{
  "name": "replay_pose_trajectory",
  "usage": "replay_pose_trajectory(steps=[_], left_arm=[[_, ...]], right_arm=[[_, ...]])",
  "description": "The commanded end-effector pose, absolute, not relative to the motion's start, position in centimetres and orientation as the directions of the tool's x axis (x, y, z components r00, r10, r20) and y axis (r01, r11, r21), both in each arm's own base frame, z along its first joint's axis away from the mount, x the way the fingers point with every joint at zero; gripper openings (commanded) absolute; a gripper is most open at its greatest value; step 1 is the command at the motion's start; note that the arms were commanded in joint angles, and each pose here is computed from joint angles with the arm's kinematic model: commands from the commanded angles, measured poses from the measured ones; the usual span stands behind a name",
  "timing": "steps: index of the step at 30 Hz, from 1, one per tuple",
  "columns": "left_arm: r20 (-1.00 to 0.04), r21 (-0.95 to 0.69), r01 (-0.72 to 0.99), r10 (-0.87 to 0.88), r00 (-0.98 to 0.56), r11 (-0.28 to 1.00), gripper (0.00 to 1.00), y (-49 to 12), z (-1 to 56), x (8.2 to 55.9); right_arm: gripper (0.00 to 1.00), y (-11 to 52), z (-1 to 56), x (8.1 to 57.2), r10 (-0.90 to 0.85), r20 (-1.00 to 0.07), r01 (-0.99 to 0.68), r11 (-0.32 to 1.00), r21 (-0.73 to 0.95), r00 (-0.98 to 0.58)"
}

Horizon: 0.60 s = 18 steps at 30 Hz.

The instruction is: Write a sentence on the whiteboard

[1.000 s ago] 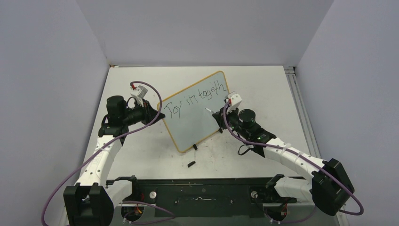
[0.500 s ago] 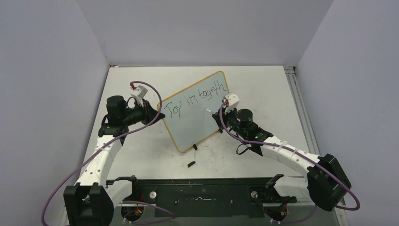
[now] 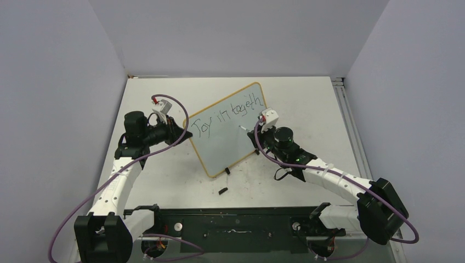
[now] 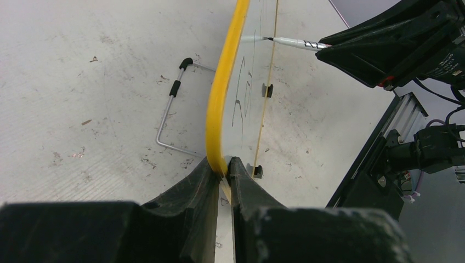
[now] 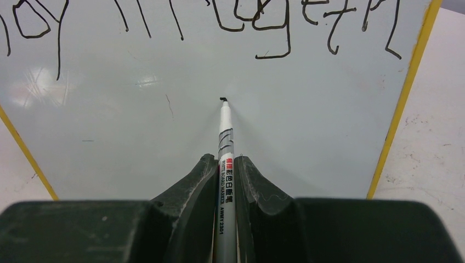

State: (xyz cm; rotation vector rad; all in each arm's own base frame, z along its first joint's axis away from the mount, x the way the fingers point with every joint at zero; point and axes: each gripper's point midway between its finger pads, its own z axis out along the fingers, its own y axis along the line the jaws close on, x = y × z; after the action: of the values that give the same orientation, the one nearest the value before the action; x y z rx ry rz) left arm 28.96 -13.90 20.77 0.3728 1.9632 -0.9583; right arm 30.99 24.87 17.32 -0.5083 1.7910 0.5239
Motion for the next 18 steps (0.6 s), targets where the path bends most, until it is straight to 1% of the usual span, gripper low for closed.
replay_pose_trajectory(steps=[1,11,18], left_arm=[[-0.823,-0.468,0.577,-0.092,-0.561,0.669,0.0,-13.6,20.6,29.2],[-0.824,-0.467,0.579,-0.092,-0.559,0.668,0.0,-13.6,20.6,29.2],[-0.823,-0.468,0.578,-0.092,-0.561,0.669,0.0,-13.6,20.6,29.3]], right_arm=[[0.05,24.8,20.7,32.6,-0.024,-0.985,-0.547,0.834,0.075,-0.171],[0.05,25.1,22.2,33.0,0.002,-0.991,-0.549,0.832,0.076,-0.133],[0.05,26.1,22.3,32.9,0.005,-0.991,-0.586,0.806,0.083,-0.132]])
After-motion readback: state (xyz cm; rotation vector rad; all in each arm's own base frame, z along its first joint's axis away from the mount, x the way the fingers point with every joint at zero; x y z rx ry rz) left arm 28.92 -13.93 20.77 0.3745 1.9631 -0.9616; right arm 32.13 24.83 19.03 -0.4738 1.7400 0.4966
